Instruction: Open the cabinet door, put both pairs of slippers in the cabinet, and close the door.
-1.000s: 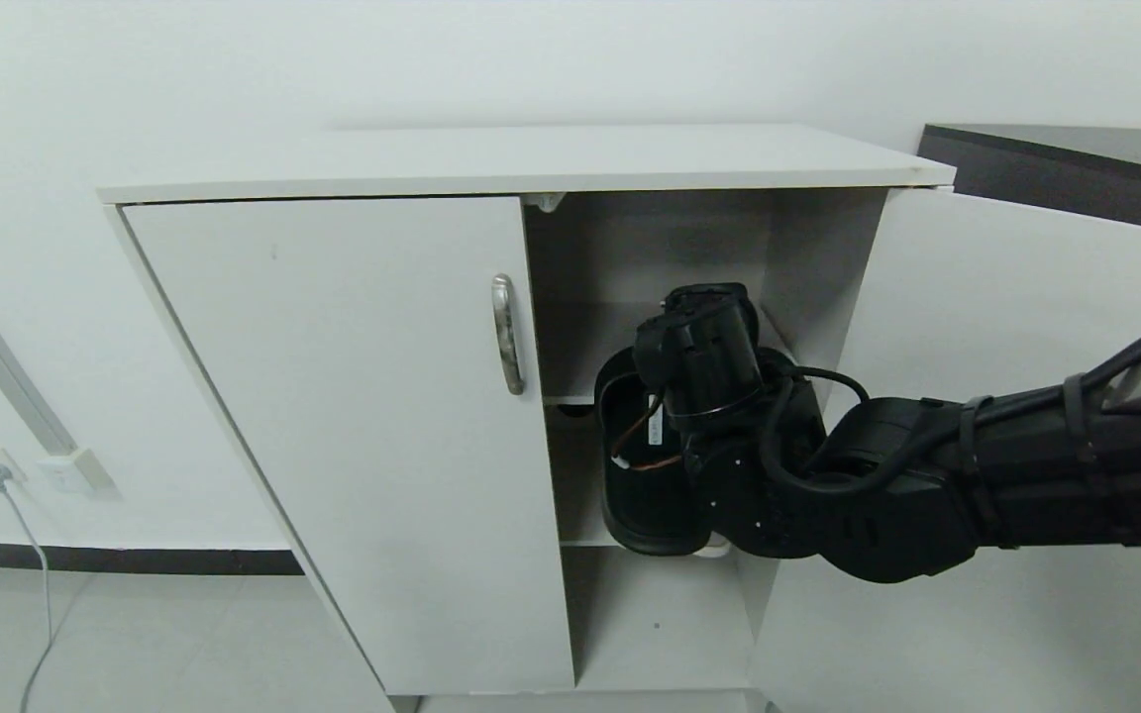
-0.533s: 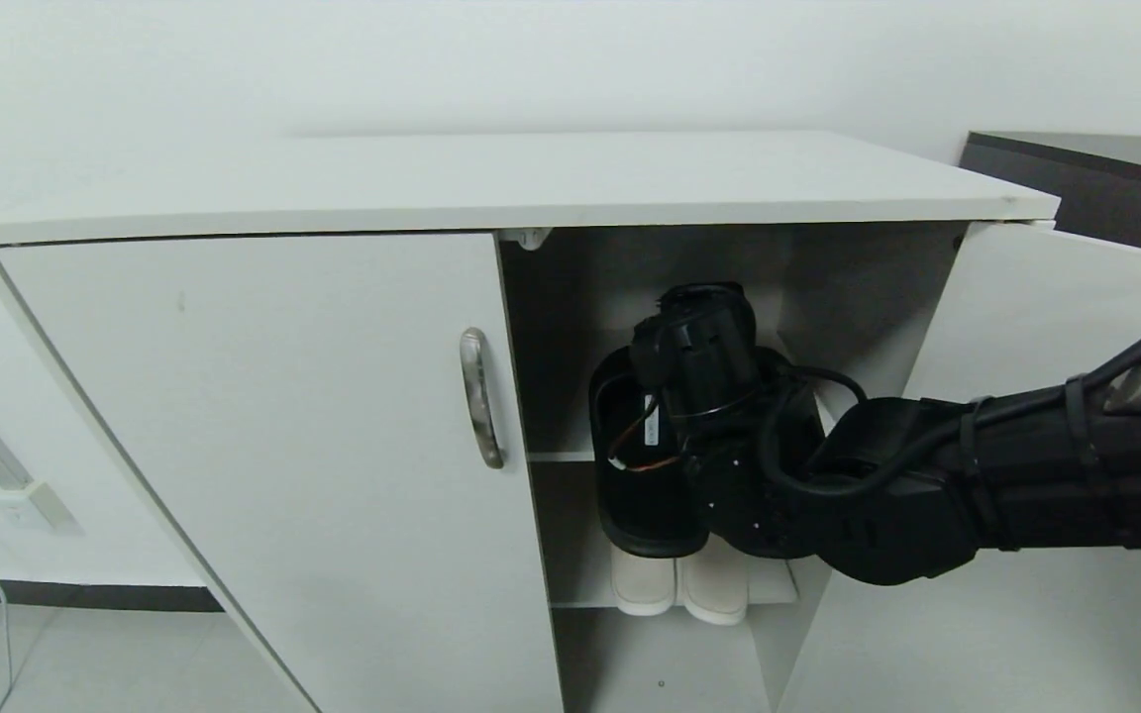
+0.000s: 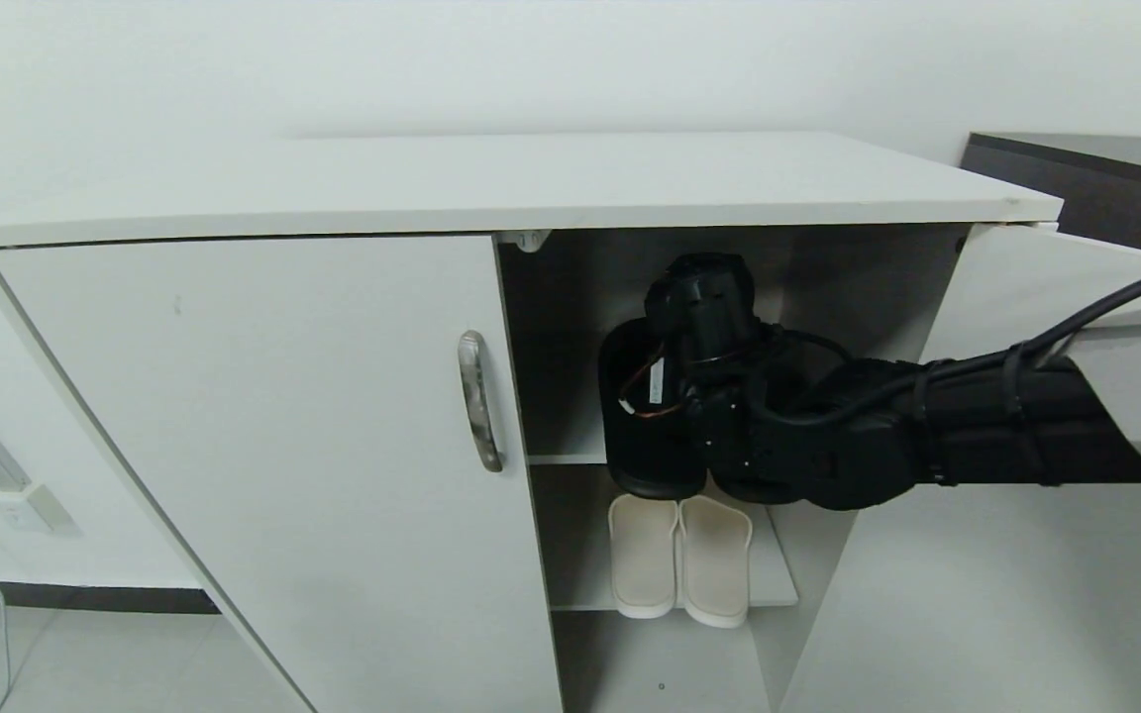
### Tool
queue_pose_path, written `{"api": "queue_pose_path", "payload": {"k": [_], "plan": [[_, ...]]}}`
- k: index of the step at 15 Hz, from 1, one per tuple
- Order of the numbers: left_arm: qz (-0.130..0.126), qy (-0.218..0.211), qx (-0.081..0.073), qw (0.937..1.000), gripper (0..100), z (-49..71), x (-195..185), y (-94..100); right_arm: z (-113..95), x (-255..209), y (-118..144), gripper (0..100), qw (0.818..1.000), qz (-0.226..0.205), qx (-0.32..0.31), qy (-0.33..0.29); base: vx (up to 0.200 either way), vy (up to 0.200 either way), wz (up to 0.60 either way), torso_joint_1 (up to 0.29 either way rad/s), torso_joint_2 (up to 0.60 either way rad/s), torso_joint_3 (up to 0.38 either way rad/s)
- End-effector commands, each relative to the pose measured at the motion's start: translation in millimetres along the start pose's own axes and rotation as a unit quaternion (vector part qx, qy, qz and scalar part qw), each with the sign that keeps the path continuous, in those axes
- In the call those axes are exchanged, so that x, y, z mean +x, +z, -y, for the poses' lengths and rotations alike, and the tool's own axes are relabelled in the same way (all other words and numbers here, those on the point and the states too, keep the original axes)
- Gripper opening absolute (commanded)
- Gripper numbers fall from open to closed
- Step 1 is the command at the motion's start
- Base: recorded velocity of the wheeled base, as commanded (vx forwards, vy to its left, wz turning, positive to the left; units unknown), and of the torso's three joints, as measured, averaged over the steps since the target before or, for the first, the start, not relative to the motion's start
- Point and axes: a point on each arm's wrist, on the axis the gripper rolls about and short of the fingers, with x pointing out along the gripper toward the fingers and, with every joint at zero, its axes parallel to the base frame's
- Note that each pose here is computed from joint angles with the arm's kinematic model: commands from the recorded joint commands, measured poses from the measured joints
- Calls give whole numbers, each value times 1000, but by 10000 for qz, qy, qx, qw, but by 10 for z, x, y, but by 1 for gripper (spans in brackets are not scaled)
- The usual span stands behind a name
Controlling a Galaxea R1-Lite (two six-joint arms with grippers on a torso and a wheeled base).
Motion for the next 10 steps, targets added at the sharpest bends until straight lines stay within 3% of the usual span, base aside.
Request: {"api": "queue_pose_path", "payload": {"k": [1,10], "plan": [[-4,-2,-1,10000,0,0,1,0,-33,183,-53,0,9999,2,-73,-107,0,0,0,0,0,0],[-4,6,-1,10000,0,0,1,0,-40,424,-18,0,9996,-47,-127,-253,0,0,0,0,0,0]]}}
